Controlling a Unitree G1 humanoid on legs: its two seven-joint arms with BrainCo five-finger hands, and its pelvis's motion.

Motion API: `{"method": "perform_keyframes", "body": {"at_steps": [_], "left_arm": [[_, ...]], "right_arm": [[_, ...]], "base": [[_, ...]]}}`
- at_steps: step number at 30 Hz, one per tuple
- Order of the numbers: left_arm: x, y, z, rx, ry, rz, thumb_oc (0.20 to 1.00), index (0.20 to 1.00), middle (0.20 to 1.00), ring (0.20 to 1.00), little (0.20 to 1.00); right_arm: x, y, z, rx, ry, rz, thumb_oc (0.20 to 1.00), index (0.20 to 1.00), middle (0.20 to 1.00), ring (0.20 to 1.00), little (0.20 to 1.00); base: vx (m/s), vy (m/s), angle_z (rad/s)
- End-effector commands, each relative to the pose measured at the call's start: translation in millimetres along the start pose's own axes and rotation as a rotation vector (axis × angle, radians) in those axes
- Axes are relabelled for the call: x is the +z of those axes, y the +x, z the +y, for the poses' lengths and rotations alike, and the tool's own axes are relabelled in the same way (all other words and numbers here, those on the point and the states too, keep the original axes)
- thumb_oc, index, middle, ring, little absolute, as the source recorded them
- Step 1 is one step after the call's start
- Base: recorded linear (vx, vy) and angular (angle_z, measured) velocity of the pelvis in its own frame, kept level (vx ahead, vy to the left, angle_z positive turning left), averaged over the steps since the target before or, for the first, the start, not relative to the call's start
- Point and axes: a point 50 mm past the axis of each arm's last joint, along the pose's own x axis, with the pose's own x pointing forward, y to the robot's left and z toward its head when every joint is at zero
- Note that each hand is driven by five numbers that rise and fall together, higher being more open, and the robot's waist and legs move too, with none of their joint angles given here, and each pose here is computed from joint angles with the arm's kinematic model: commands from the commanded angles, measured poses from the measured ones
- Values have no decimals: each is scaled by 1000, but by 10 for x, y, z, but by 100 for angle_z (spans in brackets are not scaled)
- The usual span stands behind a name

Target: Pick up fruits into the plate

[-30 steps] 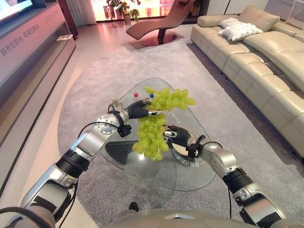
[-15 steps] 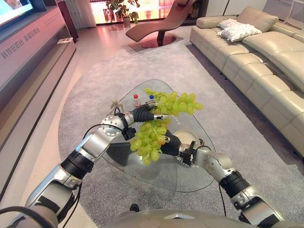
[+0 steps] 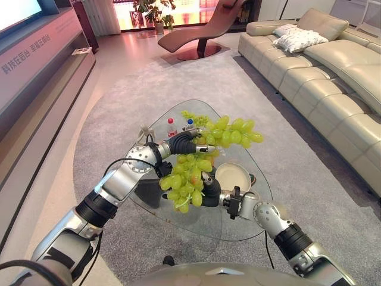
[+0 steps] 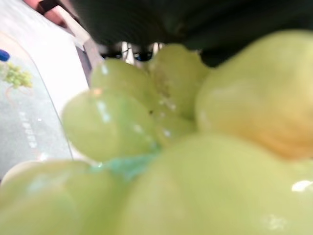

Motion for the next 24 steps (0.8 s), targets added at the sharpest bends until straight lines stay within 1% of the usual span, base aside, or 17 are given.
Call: {"method": "perform_keyframes", "body": {"at_steps": [1,2,24], "left_arm": [[173,69,211,60,54,-82,200,200,200,200,200],[171,75,209,58,53,-82,200,200,200,200,200],[148,106,219,60,41,-63,200,200,200,200,200]], "right_arm": [[250,363,491,319,-78,-156,633,633,633,633,633],[264,374,487,313,-79,-163,200,200,200,200,200],[200,402,306,258,-67,-197,200,200,200,200,200]], "base": [[0,0,0],[0,0,0],[0,0,0]]}}
